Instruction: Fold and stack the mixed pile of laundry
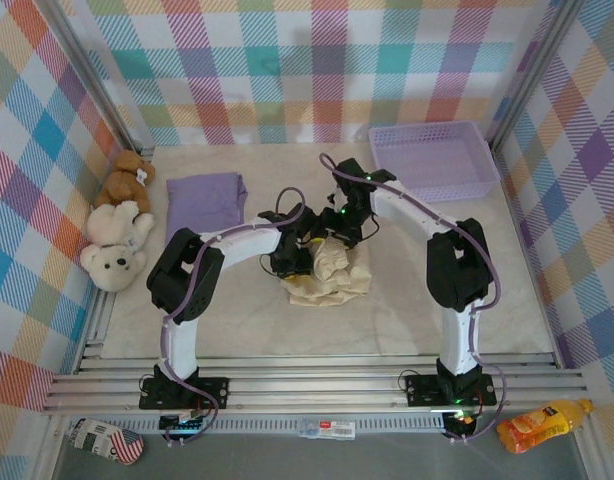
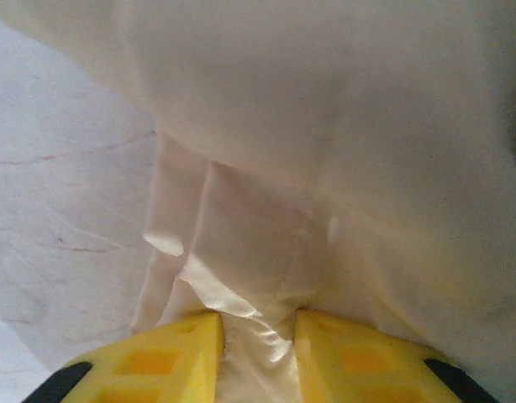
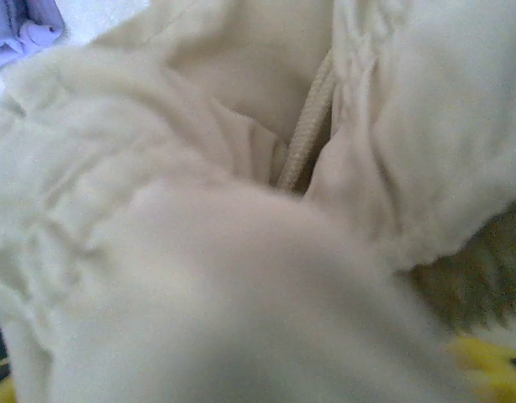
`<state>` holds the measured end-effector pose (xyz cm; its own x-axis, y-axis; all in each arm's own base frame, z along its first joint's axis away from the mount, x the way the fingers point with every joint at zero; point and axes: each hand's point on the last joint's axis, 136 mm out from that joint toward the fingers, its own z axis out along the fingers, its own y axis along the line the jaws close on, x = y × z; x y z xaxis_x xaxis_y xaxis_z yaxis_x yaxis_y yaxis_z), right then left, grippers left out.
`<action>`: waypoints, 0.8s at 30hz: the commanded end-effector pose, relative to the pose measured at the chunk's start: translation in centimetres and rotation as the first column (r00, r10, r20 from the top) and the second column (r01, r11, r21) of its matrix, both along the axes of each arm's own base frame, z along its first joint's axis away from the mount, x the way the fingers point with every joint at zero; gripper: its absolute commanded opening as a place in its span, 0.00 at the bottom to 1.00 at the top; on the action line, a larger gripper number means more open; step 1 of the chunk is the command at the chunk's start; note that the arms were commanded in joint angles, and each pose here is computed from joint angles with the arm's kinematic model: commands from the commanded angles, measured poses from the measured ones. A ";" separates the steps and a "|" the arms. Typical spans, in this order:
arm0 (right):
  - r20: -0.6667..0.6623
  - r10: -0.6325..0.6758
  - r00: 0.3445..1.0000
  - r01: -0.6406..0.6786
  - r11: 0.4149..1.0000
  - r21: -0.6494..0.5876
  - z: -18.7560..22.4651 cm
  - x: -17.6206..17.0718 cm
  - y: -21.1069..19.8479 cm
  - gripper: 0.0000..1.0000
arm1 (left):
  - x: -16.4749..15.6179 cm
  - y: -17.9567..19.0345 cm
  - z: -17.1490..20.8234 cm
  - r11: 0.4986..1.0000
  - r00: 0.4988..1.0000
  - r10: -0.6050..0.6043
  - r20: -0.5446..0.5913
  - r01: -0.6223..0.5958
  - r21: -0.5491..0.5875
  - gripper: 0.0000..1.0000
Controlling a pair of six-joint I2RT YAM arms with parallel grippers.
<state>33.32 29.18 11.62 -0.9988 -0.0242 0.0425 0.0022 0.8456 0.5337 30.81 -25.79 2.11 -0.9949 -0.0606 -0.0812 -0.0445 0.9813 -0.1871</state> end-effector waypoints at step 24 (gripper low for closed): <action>0.153 -0.136 0.979 0.120 0.987 0.111 3.6 2.9 -5.2 0.30 | 4.0 -0.3 14.6 0.957 0.965 0.026 0.259 0.051 -0.286 0.45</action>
